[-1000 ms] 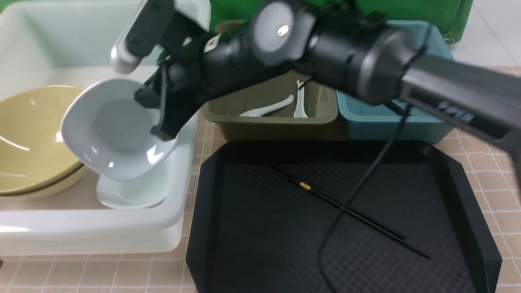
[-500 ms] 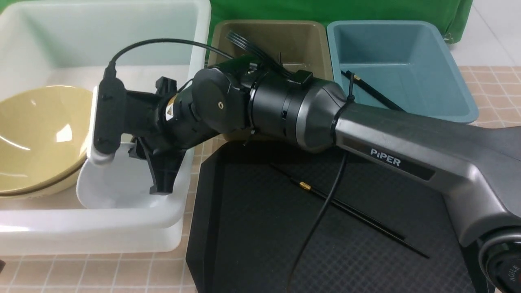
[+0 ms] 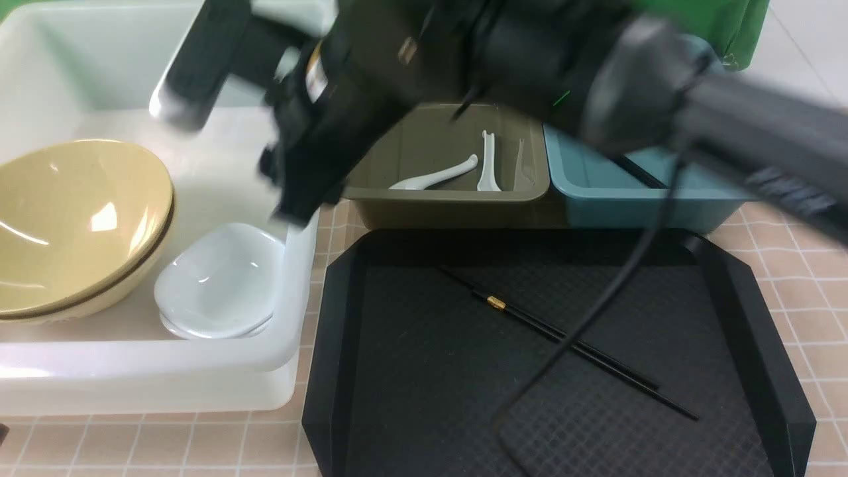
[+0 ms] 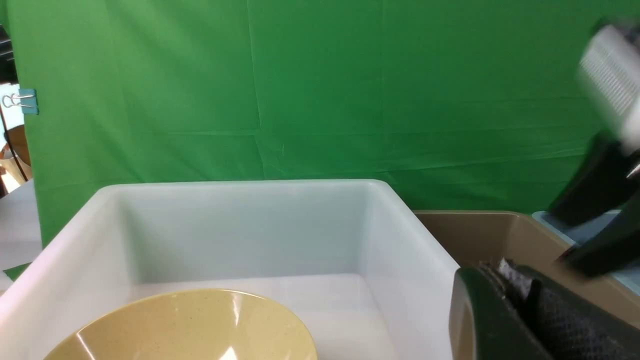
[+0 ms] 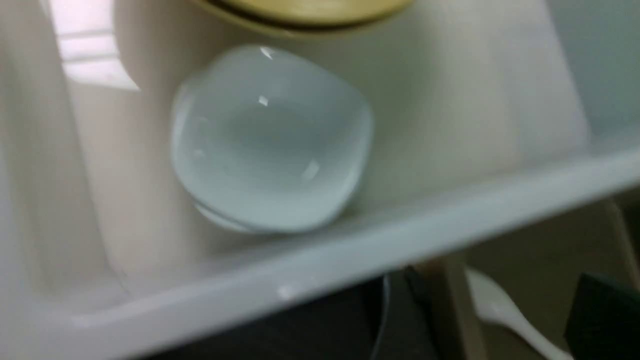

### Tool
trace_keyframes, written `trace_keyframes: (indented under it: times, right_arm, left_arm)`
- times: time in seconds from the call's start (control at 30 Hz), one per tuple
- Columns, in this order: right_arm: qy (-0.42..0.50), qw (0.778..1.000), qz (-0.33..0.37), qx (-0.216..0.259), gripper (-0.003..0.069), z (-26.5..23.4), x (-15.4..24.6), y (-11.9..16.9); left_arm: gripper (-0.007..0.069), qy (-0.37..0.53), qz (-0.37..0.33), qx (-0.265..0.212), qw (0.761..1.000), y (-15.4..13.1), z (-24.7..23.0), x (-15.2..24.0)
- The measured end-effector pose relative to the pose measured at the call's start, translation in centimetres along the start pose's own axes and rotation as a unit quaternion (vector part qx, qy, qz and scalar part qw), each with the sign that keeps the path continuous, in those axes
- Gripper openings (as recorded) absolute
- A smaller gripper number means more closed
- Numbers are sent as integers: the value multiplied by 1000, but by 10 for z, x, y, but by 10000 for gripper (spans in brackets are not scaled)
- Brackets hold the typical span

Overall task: On brown table put chopsticks spoon bowls plates into blue grey white boxes.
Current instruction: 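Grasp the chopsticks with the right gripper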

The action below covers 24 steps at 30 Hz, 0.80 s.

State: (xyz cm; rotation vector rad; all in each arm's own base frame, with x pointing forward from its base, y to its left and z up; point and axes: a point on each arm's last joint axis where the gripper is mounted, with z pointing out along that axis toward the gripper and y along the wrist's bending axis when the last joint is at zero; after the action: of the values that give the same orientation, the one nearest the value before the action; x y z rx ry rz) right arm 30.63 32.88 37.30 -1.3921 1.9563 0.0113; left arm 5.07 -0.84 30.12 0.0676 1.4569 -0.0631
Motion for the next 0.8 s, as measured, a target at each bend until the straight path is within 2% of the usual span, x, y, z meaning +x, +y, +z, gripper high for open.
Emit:
trace_keyframes:
  times: [0.1, 0.13, 0.17, 0.27, 0.4, 0.53, 0.67, 0.8]
  right_arm:
    - [48, 998, 40, 15, 411, -15, 17, -22]
    - [81, 992, 97, 20, 387, -12, 36, -44]
    - [94, 988, 124, 21, 376, -8, 47, -54]
    - [161, 966, 203, -6, 351, 16, 92, -67]
    - [266, 935, 228, -50, 341, 42, 157, -47]
    - [321, 918, 219, -84, 341, 60, 198, -19]
    - [307, 921, 223, -88, 353, 75, 215, -4]
    - [244, 938, 234, -71, 389, 83, 208, -7]
  left_arm:
    - [-11, 0, 0, 0, 1000, 0, 0, 0]
    - [-11, 0, 0, 0, 1000, 0, 0, 0]
    - [-11, 0, 0, 0, 1000, 0, 0, 0]
    - [-11, 1, 0, 0, 1000, 0, 0, 0]
    - [-11, 9, -2, -2, 1000, 0, 1, 7]
    - [-11, 1, -2, -12, 1000, 2, 2, 10]
    - [-11, -10, -14, -22, 1000, 4, 3, 12]
    - [-11, -19, -29, -31, 999, 6, 4, 14]
